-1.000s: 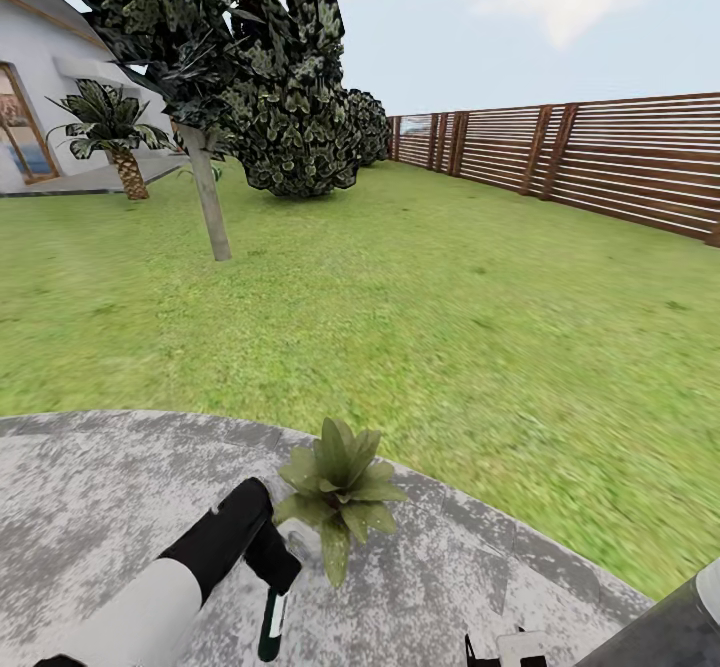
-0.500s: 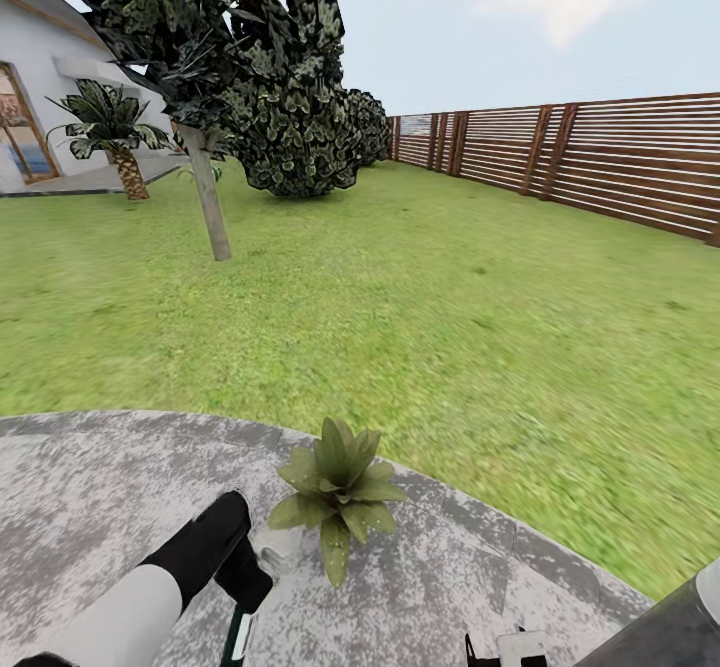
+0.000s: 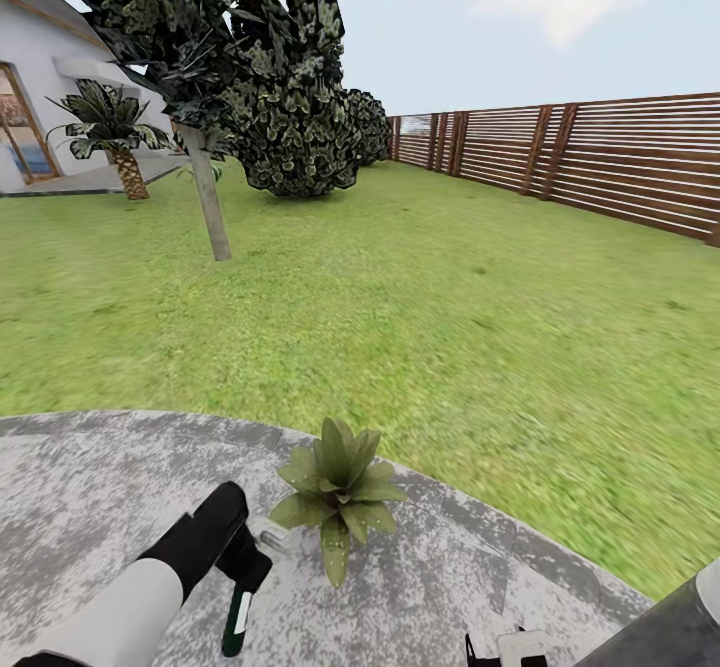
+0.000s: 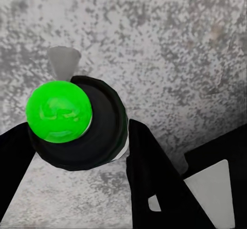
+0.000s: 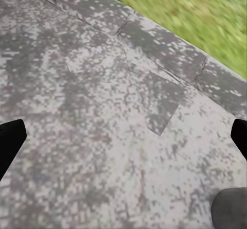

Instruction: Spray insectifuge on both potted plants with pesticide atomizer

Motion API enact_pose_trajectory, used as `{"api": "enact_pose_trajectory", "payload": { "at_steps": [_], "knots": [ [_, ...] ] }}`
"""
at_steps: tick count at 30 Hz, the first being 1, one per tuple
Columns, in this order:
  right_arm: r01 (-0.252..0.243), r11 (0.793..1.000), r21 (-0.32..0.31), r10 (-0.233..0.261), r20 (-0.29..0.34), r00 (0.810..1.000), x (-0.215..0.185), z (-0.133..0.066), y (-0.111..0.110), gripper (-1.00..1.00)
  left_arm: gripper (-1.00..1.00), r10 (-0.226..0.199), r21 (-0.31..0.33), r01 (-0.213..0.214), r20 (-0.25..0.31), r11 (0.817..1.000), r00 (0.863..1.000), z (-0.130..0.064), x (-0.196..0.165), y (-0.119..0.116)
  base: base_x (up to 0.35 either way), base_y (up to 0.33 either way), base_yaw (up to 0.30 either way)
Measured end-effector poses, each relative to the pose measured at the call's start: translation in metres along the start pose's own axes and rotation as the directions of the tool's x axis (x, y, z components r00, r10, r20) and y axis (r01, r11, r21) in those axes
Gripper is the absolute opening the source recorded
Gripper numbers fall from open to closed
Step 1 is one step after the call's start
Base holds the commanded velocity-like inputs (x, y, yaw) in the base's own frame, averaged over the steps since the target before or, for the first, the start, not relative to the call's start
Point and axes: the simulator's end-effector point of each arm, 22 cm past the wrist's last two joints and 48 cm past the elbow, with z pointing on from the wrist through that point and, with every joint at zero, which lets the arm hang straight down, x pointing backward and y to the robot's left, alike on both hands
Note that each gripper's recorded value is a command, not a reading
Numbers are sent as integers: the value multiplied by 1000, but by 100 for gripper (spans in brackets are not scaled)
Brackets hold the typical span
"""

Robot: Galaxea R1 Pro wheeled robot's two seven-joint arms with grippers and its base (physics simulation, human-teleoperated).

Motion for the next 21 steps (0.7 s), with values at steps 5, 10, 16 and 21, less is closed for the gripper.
{"api": "enact_pose_trajectory", "payload": {
  "at_steps": [5,10,16,21],
  "knots": [
    [-1,1000,1,1,-2,1000,9,4,1,100,-100,1,-20,-1,0,1000,1000,9,0,3,0,0,0],
    [0,1000,0,0,-10,1000,23,9,4,100,-100,1,-57,0,3,998,1000,20,-3,12,0,0,0],
    [1,1000,-2,-1,-14,1000,25,8,5,100,-100,0,-64,0,0,998,1000,21,-1,16,42,26,0],
    [0,1000,-10,0,-15,1000,25,8,11,100,-100,25,-86,-24,6,996,1000,13,-11,18,0,0,0]
  ]
}}
